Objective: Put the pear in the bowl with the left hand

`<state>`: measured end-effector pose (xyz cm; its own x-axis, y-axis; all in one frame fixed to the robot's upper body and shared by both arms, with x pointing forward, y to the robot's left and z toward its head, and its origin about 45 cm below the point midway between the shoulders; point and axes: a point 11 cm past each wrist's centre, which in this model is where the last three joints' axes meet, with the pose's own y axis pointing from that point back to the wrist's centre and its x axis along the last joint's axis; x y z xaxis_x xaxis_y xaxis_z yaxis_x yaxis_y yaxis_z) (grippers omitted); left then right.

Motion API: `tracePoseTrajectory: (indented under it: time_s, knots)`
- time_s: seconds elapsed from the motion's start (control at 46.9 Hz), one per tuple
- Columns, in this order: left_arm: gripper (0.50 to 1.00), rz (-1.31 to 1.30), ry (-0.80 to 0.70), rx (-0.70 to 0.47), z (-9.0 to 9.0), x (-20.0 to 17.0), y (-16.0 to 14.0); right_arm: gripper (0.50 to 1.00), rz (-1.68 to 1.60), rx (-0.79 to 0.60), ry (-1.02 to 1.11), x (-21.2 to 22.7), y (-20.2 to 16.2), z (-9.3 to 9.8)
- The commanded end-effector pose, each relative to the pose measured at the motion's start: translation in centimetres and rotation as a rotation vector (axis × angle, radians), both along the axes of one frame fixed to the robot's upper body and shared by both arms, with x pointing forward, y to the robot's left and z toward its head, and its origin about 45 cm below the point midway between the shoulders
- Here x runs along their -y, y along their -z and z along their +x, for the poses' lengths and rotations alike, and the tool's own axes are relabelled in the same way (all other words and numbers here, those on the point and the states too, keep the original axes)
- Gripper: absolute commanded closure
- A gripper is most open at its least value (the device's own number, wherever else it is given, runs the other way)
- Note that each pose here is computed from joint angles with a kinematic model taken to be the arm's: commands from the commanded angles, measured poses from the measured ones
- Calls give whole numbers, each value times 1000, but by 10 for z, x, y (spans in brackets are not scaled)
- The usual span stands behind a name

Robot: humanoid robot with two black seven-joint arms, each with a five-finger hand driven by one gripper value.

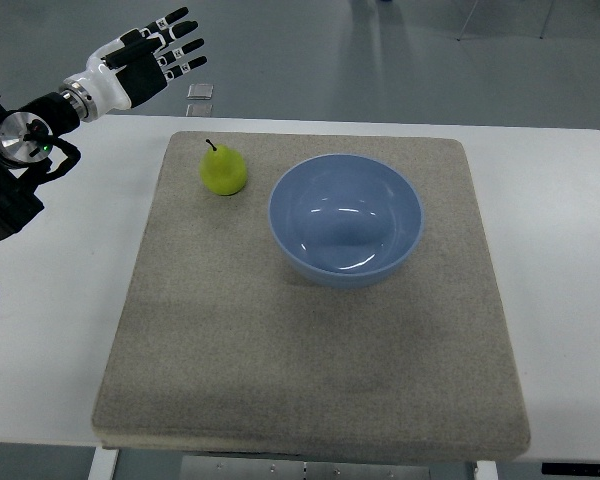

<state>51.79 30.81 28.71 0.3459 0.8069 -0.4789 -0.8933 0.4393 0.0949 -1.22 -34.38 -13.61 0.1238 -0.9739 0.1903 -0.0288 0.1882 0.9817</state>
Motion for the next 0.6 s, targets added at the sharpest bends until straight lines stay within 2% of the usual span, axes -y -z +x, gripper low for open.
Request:
tracePoseTrajectory:
  time_s: [0.0,0.32,0.427,0.576]
  knots:
    - [506,63,24,4,1,4,0,576,0,0,0,0,0,0]
    - [506,331,83,51,0,1,-2,576,0,0,0,0,0,0]
    - [506,460,148,88,-3,4,-6,574,0,0,0,0,0,0]
    - [506,679,288,155,-8,27,-4,576,0,0,0,0,0,0]
